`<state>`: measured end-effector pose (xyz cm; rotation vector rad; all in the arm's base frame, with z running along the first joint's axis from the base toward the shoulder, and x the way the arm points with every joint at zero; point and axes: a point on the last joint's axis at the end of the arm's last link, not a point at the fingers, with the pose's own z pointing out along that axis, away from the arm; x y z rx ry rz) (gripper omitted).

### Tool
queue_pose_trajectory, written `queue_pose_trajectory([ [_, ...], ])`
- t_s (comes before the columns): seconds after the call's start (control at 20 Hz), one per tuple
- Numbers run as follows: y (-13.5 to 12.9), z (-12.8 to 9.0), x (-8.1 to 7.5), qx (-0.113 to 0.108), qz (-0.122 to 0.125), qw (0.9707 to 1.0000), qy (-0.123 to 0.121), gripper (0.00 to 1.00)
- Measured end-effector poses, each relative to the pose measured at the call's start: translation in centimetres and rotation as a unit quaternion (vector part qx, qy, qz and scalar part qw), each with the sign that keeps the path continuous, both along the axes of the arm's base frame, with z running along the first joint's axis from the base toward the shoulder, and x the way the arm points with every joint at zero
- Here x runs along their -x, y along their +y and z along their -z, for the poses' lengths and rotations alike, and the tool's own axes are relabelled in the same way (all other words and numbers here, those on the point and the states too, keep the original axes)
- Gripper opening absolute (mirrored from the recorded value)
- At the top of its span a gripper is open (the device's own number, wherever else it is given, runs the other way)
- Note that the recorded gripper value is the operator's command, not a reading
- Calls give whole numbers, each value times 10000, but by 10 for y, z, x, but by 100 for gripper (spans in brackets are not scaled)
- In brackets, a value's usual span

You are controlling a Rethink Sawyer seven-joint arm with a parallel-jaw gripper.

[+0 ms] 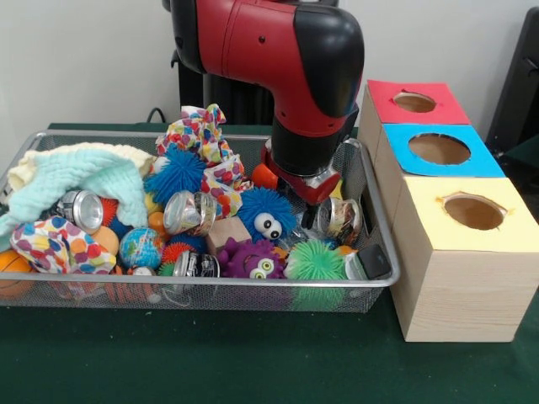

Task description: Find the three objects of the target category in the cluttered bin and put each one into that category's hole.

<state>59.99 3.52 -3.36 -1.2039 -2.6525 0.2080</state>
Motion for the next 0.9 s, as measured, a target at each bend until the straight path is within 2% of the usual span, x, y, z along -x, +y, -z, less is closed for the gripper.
queue_pose_trajectory([
  [0.55, 0, -7, -4, 0, 2, 10000, -47, 100],
  [0.9, 0, -17, -12, -9, 0, 10000, -95, 100],
])
